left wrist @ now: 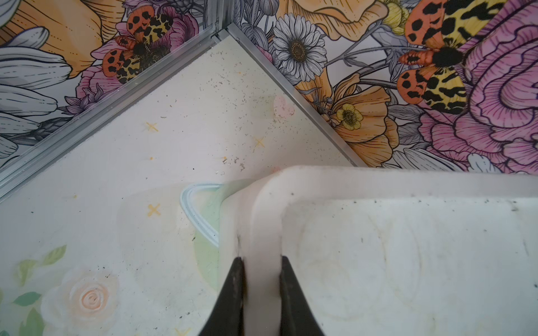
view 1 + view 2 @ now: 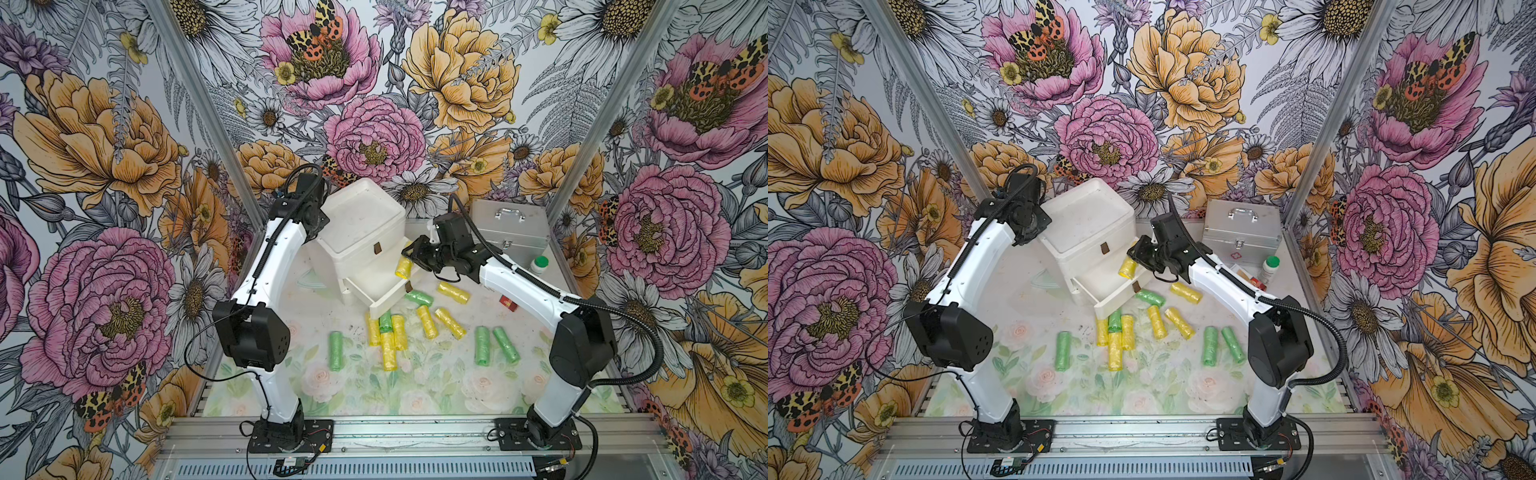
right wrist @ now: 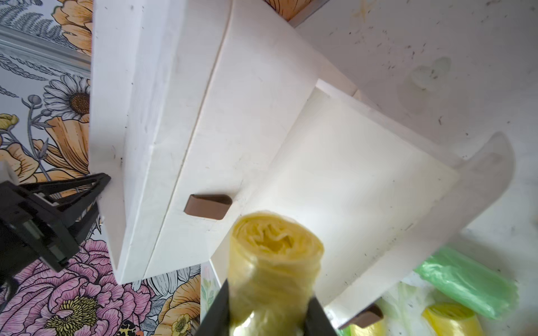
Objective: Sort the rolls of trash bags by color and place them into the drawer
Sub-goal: Place the roll of trash bags in the drawer.
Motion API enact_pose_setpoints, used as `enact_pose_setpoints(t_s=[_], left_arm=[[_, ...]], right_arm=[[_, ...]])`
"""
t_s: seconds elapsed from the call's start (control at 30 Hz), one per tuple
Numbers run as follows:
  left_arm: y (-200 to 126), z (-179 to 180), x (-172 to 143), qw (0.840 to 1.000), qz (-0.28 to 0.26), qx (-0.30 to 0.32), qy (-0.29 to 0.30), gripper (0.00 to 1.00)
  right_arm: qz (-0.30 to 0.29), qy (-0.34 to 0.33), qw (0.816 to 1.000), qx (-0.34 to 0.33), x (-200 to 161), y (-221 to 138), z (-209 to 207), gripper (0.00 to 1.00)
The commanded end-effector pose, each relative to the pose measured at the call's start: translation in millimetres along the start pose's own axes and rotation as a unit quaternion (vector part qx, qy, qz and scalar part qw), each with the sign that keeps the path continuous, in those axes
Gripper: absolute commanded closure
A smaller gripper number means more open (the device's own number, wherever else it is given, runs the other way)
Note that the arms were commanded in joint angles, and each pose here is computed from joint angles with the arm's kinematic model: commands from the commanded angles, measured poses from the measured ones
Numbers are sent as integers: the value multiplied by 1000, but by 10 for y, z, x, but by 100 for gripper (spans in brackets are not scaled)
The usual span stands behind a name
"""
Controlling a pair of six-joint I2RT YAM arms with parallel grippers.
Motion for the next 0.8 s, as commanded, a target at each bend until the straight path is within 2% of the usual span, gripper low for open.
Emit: enact_pose_setpoints(t_s=[0.0,0.37,0.63,0.77], left_arm=[[225,-247,-653,989,140,-49,10,100],[237,-253,-674,988,143,-50,14,100],[227,-242,-669,988,144,-51,15,100],[226,-236,-666,988,143,-51,16,100]], right_arm=[[-14,11,999,27,23,66,251,65],[-26,51,998,11,-134,503,363,65],[-30,81,996,-10,-225,741,213,64],[-31,85,996,-14,-235,774,186,56]])
Point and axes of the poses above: each gripper's point midway between its finger pads, its own y axis out along the fingers, its own z axis along the line the jaws close on, x = y × z, the point moved 2 cm from there along -y, back along the fingers, and after that the axes turned 12 degrees about y, right-handed, at the moved point
